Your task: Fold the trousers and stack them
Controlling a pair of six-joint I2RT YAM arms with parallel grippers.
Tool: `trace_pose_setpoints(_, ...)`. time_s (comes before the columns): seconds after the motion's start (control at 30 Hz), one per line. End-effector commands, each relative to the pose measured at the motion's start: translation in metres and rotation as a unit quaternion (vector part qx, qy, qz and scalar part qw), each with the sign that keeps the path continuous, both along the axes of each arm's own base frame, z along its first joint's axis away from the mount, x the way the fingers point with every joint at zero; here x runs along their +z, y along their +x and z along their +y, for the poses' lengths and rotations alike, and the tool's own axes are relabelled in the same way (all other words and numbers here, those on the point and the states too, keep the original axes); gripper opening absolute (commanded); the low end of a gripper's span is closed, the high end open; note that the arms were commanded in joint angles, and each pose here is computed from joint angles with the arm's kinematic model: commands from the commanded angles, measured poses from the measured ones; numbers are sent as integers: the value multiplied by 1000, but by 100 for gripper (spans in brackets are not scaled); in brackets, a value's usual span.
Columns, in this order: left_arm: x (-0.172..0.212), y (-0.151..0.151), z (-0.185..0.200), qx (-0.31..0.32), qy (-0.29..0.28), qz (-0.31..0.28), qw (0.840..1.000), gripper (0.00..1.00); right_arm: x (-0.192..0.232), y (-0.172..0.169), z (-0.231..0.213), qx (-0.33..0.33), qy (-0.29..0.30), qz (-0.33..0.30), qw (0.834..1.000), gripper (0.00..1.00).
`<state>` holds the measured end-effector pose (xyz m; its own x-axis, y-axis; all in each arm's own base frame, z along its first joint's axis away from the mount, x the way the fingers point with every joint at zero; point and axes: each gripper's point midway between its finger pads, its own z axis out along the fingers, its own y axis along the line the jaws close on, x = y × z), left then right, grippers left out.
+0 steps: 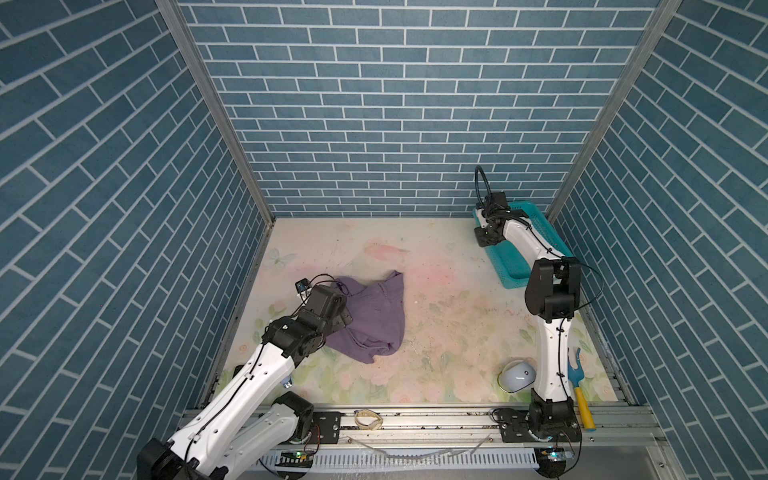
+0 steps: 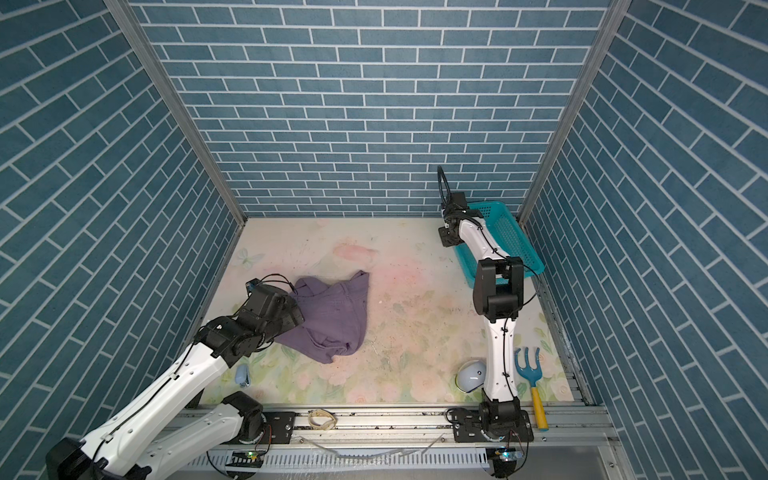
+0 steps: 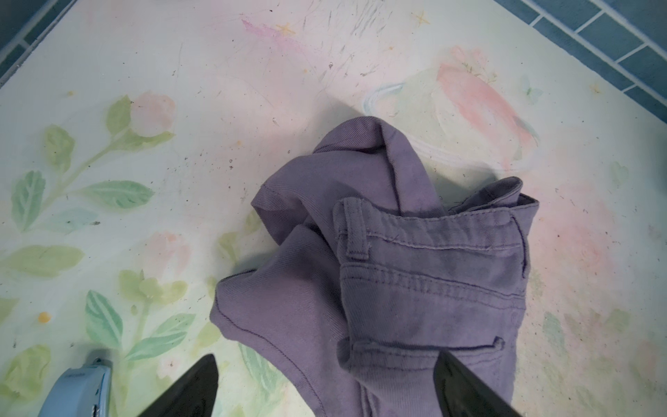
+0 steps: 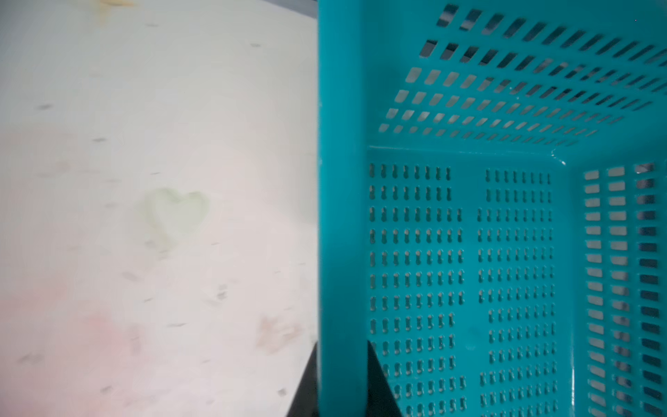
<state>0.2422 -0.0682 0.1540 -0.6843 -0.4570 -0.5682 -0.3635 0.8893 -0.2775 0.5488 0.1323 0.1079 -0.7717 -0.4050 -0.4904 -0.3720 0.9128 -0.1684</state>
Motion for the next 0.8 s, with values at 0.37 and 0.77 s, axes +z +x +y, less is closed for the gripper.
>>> trace_pose_setpoints(0.37,-11,58,-45,-53,-42,9,998,94,59,-131,65,62,101,-20,993,74)
trace_pose_setpoints(0.77,-5,95,-85,-88,-95,10,992,90,49,-250,111,70,260,97,958,0)
